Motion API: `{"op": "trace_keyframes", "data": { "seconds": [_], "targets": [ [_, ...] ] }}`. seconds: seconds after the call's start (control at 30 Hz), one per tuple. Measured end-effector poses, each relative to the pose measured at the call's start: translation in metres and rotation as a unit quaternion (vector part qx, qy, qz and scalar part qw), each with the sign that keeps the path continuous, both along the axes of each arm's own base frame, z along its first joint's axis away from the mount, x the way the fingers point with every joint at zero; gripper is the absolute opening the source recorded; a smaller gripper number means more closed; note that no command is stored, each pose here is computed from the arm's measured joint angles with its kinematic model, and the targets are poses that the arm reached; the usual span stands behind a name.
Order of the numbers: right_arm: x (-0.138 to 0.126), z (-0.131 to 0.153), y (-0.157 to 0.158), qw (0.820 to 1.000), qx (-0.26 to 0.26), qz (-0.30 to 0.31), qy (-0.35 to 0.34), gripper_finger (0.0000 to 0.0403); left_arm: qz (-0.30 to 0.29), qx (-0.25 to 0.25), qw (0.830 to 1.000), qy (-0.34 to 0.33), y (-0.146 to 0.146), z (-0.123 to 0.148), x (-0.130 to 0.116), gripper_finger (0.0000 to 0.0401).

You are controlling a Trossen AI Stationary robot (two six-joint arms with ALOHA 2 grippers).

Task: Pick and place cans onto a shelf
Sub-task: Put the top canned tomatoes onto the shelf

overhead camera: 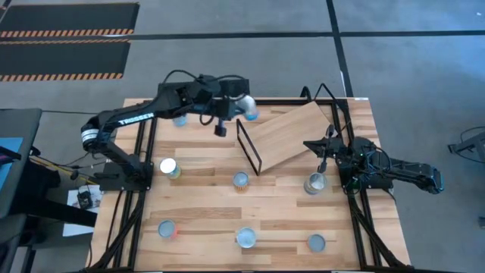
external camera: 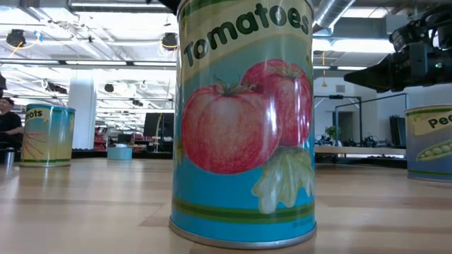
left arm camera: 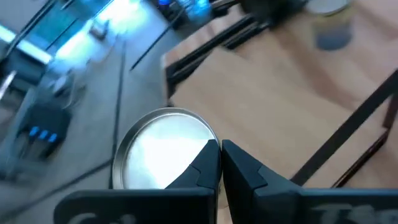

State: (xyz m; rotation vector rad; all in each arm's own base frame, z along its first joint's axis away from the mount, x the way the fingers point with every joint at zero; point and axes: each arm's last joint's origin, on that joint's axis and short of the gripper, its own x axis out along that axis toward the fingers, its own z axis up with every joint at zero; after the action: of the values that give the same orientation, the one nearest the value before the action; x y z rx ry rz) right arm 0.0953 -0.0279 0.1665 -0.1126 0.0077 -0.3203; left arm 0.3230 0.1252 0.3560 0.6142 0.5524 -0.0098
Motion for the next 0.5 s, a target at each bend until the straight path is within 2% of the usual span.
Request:
{"op": "trace_keyframes", "data": {
  "seconds": [0.1,0.27,0.5],
  "targets": [
    [0.000,0.000,0.000,1.000,0.001,0.000,0.002,0.0028,-0.040,0.001,0.999,0.017,0.003,-0.009,0.018,0.0000],
    [0.000,0.000,0.000,1.000,0.000,0.000,0.001,0.0028,-0.059,-0.010,0.997,0.050,0.012,-0.011,0.047,0.0000],
    [0.000,0.000,0.000,1.000,0.000,0.000,0.001,0.0029,-0.016,-0.088,0.991,0.103,0.023,-0.021,0.078,0.0000]
  ]
}}
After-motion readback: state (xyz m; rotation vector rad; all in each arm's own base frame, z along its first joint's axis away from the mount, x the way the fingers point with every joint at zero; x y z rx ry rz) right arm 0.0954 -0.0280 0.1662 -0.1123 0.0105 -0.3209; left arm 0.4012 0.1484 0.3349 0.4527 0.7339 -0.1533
